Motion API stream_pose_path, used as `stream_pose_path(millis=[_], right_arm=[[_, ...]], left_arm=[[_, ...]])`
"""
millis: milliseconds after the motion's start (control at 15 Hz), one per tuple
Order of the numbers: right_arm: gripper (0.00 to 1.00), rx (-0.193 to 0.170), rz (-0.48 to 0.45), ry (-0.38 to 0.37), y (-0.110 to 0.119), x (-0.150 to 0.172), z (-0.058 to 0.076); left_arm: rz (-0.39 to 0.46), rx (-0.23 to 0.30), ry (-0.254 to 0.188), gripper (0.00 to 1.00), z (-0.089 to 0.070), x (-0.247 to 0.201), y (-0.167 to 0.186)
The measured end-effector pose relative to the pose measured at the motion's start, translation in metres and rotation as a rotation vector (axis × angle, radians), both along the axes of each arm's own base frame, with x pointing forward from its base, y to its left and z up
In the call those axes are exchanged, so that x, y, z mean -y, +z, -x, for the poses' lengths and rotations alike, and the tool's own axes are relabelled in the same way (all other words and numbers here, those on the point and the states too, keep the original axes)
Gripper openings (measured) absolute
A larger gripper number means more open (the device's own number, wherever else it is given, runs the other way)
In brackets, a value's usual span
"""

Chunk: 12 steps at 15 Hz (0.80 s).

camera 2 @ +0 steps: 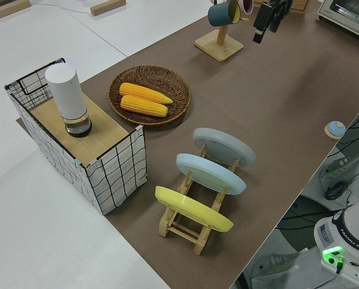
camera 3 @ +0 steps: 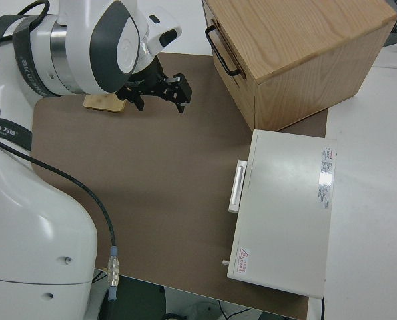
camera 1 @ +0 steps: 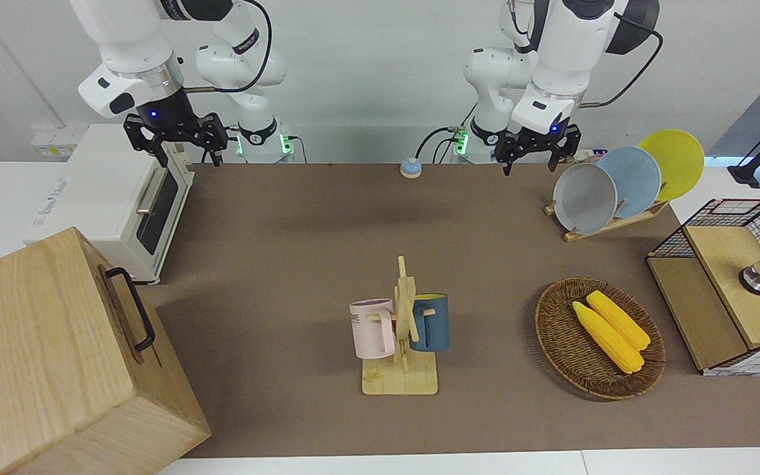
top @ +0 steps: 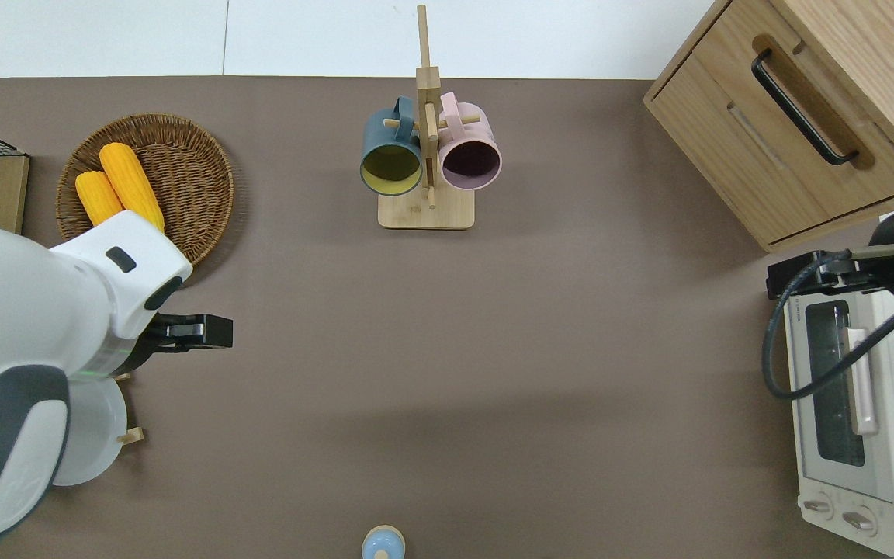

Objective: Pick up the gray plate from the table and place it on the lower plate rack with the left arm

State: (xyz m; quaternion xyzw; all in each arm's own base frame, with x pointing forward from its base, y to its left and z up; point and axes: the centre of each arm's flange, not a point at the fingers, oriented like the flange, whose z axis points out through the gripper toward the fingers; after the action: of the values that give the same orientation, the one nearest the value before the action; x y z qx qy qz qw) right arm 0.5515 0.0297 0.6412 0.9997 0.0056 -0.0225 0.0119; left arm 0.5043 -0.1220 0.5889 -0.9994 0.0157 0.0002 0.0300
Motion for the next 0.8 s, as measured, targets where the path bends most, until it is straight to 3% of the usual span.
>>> stream_pose_path(millis=[67,200,800], right_arm=[[0.99,0.000,0.000,0.000,0.000,0.000,0.000],[0.99,0.000,0.000,0.000,0.000,0.000,0.000],[0.99,0.000,0.000,0.000,0.000,0.000,0.000]], left_arm=[[0.025,0.008,-0.033,1.00,-0.003,-0.007,0.003],[0.043,0.025,-0.055,1.00,-0.007,-0.017,0.007],[0.008,0.041,0.010,1.00,-0.013,-0.035,0.011]])
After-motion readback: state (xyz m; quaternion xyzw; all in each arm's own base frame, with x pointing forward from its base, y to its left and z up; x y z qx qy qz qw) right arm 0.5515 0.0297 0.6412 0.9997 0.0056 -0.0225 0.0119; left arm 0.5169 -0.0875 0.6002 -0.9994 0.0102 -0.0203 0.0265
